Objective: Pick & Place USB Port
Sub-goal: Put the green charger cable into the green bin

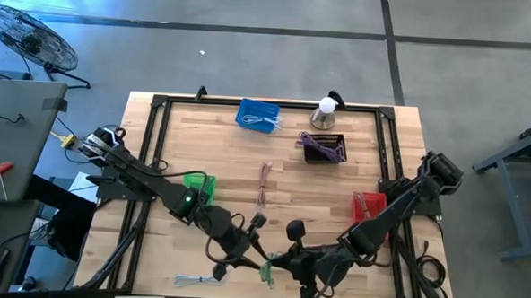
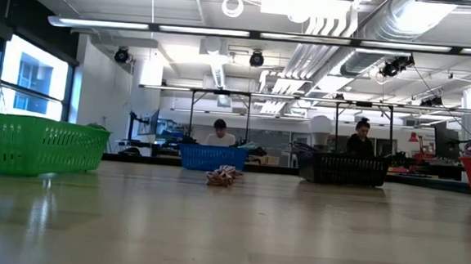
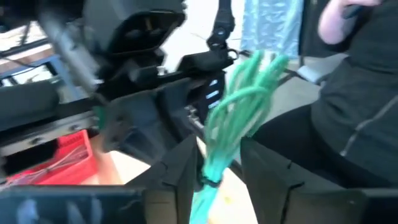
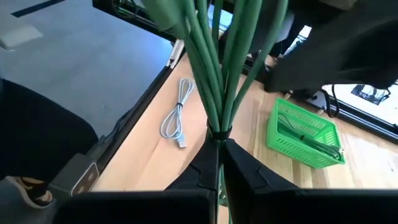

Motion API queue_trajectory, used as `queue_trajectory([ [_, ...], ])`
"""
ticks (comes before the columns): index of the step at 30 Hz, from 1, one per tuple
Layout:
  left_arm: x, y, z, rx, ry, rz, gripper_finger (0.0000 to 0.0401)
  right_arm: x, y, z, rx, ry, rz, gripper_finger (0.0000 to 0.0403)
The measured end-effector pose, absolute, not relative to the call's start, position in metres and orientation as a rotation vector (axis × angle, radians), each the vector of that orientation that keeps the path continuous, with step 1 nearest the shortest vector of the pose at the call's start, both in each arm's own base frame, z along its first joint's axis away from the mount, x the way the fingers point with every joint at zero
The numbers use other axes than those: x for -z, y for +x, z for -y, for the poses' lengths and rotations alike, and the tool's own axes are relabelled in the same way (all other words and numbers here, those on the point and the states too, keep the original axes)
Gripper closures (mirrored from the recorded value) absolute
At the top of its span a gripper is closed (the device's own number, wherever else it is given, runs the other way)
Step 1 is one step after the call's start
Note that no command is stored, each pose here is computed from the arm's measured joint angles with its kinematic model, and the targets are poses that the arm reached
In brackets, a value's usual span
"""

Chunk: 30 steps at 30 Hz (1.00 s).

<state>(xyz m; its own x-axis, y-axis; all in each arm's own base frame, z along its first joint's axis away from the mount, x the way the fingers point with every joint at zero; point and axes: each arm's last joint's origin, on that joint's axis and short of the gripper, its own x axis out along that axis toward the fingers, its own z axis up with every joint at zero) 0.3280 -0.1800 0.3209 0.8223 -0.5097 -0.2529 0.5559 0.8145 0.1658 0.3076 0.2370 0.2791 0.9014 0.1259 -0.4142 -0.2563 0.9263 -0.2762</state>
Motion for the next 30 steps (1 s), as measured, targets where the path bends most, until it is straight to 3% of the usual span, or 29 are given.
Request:
queue_trajectory([
  [5,-0.319,0.327,0.181,0.619,0.235,-0.221,0.0302,-0.287,0.304,-0.234,-0.189,-0.335,-0.382,0.0403],
  [21,-0.317,0.326,0.18,0.606,0.233,-0.249,0.0302,-0.29,0.303,-0.233,-0.198,-0.322,-0.381,0.0403],
  [24,-0.317,0.326,0.18,0.603,0.212,-0.254,0.0284,-0.29,0.303,-0.233,-0.198,-0.322,-0.381,0.0403],
  [30,-0.316,0.327,0.18,0.58,0.209,-0.259,0.0202,-0.289,0.303,-0.232,-0.198,-0.328,-0.391,0.0403],
])
